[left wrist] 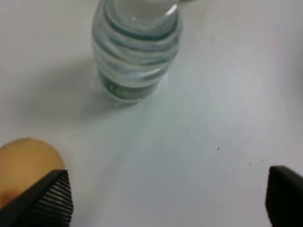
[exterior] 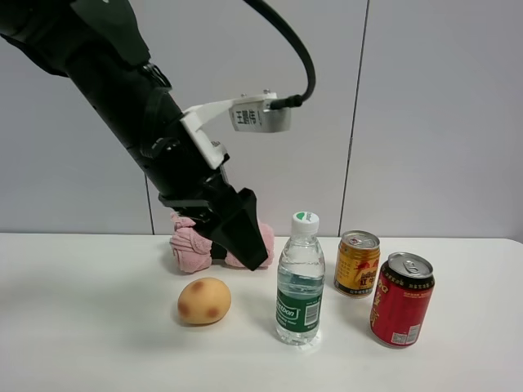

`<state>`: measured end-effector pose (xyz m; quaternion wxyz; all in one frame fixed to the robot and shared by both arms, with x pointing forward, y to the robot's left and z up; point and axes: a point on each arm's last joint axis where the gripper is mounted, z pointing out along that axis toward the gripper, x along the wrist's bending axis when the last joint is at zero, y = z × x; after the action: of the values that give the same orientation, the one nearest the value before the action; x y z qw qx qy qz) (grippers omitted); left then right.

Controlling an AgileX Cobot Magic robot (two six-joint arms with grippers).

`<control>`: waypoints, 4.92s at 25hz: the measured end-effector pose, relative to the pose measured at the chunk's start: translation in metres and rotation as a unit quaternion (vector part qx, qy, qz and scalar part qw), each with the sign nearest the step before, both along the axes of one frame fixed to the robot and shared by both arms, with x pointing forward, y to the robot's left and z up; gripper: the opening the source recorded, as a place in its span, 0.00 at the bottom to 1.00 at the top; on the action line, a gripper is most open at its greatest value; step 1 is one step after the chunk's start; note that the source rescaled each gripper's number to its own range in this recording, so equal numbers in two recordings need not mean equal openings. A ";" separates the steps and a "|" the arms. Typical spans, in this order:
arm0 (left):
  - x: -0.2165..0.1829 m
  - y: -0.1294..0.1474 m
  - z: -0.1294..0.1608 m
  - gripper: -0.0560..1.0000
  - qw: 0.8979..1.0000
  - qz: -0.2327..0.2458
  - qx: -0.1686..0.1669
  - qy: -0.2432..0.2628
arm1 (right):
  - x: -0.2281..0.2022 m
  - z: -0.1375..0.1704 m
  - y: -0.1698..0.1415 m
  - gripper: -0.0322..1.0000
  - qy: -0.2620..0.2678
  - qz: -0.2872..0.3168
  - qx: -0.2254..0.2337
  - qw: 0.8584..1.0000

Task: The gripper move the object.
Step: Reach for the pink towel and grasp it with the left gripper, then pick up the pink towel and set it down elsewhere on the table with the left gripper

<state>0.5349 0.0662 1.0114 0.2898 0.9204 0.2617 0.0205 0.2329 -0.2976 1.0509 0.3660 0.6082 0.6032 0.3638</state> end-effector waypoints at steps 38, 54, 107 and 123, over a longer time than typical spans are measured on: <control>0.149 0.023 -0.001 0.91 0.960 -0.092 0.166 -0.205 | 0.000 0.000 0.000 1.00 0.000 0.000 0.000 1.000; 0.185 0.005 -0.076 0.91 0.958 -0.161 0.157 -0.175 | 0.000 0.000 0.000 1.00 0.000 0.000 0.000 1.000; 0.179 0.022 -0.046 0.05 0.947 -0.192 0.216 -0.139 | 0.000 0.000 0.000 1.00 0.000 0.000 0.000 1.000; 0.071 0.005 0.191 0.05 0.934 -0.081 0.154 -0.313 | 0.000 0.000 0.000 1.00 0.000 0.000 0.000 1.000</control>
<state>0.6060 0.0708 1.2022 0.2125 0.9187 0.0755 0.3243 0.2329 -0.2976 1.0509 0.3660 0.6082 0.6032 0.3638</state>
